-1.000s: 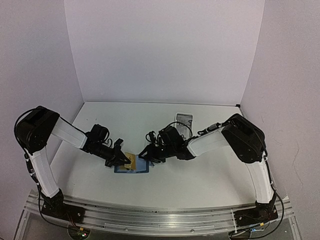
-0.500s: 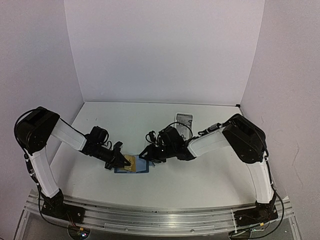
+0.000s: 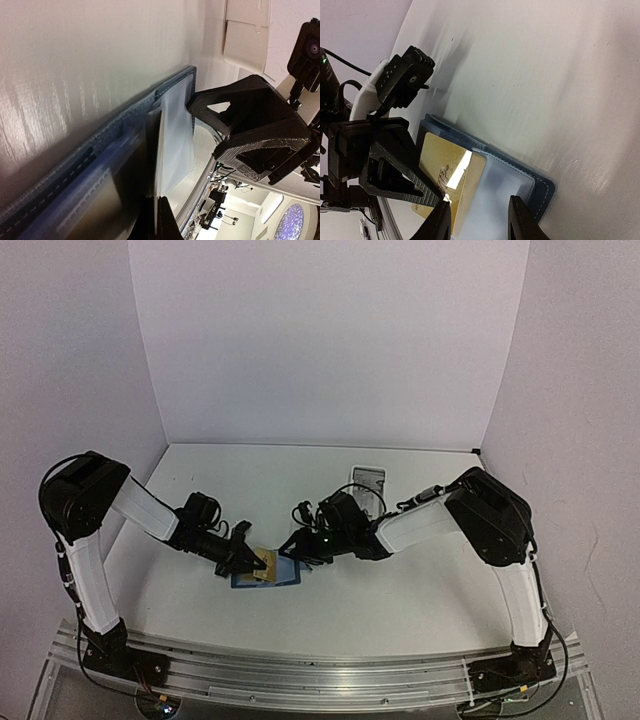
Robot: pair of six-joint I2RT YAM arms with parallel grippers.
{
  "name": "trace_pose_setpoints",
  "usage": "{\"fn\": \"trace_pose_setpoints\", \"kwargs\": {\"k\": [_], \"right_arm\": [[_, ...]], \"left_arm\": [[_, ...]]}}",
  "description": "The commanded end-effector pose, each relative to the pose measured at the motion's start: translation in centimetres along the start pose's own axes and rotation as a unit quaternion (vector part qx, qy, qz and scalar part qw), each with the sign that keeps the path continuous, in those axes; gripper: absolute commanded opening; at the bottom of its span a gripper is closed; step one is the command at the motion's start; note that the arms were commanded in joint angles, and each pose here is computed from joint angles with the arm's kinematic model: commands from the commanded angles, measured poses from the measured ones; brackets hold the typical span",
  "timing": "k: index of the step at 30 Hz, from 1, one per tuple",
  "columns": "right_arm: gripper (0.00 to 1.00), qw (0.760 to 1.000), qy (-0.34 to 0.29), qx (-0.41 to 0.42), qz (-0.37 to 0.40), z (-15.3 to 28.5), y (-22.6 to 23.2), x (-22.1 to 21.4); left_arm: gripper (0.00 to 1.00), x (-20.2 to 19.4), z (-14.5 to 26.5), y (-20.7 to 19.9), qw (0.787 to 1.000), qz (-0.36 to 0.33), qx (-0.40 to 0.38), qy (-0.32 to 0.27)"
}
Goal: Put the credit cards into the card holder
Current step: Insert the credit card into the card holder.
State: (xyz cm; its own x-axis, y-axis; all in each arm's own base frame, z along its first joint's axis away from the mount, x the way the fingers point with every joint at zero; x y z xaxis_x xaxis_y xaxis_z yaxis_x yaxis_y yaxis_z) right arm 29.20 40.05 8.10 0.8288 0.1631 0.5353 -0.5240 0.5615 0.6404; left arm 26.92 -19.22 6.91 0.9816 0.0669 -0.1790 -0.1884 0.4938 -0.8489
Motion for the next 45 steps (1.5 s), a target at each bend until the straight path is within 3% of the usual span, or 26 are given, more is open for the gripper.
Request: {"fn": "trace_pose_setpoints", "kwargs": {"k": [1,11,14,18,22,26,29,35,40,45], "right_arm": [[0.37,0.999,0.044,-0.014,-0.022,-0.3,-1.0,-1.7],[0.37,0.998,0.054,-0.009,-0.032,-1.0,-1.4,-2.1],[0.37,0.998,0.052,-0.006,-0.031,-1.1,-1.3,-1.9],[0.37,0.998,0.047,-0.006,-0.028,-0.7,-0.9,-1.6],[0.38,0.999,0.041,-0.010,-0.025,-0.4,-0.7,-1.4],[0.38,0.999,0.028,-0.018,-0.023,0.3,-0.3,-0.9],[0.38,0.999,0.019,-0.018,-0.019,0.8,0.3,-0.2],[0.38,0.999,-0.002,-0.045,-0.009,2.6,1.9,1.8],[0.39,0.997,0.004,-0.073,-0.022,3.2,1.9,1.9],[0.42,0.995,0.026,-0.085,-0.038,2.5,1.1,1.0]], "left_arm": [[0.00,0.4,-0.5,1.4,0.999,-0.015,0.008,-0.037],[0.00,-0.6,-2.9,2.0,0.999,-0.032,0.023,-0.013],[0.13,-0.5,-3.7,1.7,0.998,-0.037,0.056,0.002],[0.14,0.3,-1.7,1.1,0.991,-0.026,0.125,-0.036],[0.37,0.5,-0.7,-1.7,0.990,-0.057,0.127,-0.025],[0.44,0.5,0.1,-3.7,0.989,-0.061,0.136,-0.003],[0.47,0.1,0.8,-4.6,0.988,-0.056,0.146,0.004],[0.47,-0.5,3.0,-8.1,0.985,-0.103,0.133,-0.042],[0.48,-0.5,2.3,-6.5,0.986,-0.093,0.131,-0.046],[0.42,-0.2,1.7,-5.3,0.986,-0.088,0.136,-0.050]]}}
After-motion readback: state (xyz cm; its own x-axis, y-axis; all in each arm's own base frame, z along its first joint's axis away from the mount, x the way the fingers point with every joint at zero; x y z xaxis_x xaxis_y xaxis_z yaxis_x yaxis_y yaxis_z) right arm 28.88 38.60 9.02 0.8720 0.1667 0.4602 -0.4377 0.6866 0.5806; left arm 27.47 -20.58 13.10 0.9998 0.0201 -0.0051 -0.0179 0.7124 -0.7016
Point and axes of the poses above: each gripper's point midway between its finger pads, its own z axis back along the fingers, its own y axis along the line the jaws close on, x = y × z, the point moved 10 cm from there along z, back along the fingers, and after that the axes turned 10 degrees about z, right-handed, at the moved point
